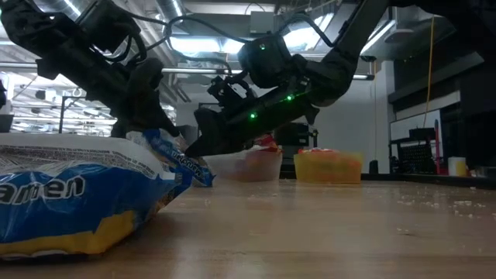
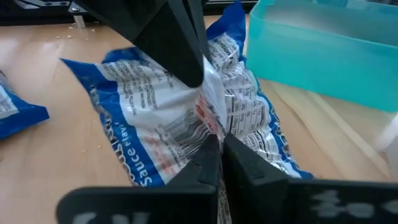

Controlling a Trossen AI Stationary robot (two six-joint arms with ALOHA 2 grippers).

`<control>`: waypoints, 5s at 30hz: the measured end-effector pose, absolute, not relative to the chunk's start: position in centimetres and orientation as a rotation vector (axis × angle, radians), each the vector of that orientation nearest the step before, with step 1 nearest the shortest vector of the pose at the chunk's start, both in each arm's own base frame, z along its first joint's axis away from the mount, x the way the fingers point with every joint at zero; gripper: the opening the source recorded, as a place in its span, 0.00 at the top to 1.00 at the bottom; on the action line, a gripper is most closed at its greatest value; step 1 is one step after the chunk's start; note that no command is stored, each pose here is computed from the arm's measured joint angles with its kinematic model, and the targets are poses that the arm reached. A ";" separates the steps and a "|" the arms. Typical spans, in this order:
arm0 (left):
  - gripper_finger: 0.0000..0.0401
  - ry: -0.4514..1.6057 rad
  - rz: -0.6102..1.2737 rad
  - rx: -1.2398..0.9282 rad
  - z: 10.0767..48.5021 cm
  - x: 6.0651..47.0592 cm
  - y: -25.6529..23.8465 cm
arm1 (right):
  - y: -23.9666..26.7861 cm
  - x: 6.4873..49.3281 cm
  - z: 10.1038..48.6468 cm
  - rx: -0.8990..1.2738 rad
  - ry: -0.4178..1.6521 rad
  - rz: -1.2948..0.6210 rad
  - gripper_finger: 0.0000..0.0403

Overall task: Sort Maruchan noodles
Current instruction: Put the top blue noodle pack into the blue bin

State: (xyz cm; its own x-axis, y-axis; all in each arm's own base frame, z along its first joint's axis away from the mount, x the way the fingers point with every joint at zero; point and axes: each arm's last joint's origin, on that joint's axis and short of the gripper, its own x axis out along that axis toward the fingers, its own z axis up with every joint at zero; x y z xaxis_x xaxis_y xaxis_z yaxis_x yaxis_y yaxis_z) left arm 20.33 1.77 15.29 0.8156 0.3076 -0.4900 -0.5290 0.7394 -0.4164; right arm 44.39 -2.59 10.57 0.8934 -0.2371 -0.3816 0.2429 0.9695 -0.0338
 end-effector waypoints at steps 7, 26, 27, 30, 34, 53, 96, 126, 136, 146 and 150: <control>1.00 0.396 0.473 -0.575 15.4 20.4 1.8 | -2.6 45.7 11.8 -0.036 0.447 -0.229 1.00; 1.00 0.232 0.494 -0.541 18.8 18.5 2.8 | -4.0 48.8 17.0 -0.262 0.422 -0.257 1.00; 1.00 0.222 0.507 -0.535 19.0 18.3 3.1 | -4.4 49.0 17.5 -0.267 0.415 -0.259 1.00; 1.00 0.183 0.542 -0.500 19.6 17.9 3.7 | -6.2 49.5 19.0 -0.278 0.395 -0.256 1.00; 1.00 0.129 0.601 -0.443 20.5 17.1 4.8 | -8.7 49.9 21.2 -0.288 0.352 -0.260 1.00; 1.00 0.254 0.927 -0.382 19.2 13.7 10.4 | -15.7 52.7 20.1 -0.053 0.301 -0.223 1.00; 0.75 0.341 0.965 -0.437 18.7 12.3 10.3 | -15.5 52.4 19.0 0.094 0.547 -0.048 0.56; 0.75 0.236 0.183 -0.483 21.8 12.3 2.6 | 4.3 54.9 19.0 -0.277 0.398 0.403 0.44; 0.75 0.309 0.197 -0.485 21.1 12.2 2.5 | 5.7 55.4 17.5 -0.238 0.378 0.388 0.32; 0.75 0.299 0.285 -0.536 21.1 11.9 2.7 | 4.3 55.1 17.3 -0.277 0.478 0.321 0.32; 0.75 0.318 0.507 -0.526 20.5 11.4 3.2 | 3.2 54.7 18.1 -0.255 0.583 0.295 0.32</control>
State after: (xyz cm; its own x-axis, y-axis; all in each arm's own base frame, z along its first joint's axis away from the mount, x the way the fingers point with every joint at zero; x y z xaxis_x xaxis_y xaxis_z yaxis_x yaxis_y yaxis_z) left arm 11.42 3.25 20.54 0.8302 0.3760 -0.4116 -0.5344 0.7469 -0.3957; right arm 54.65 3.19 18.10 0.7949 0.2001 -0.5728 -0.3430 0.9270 -0.1521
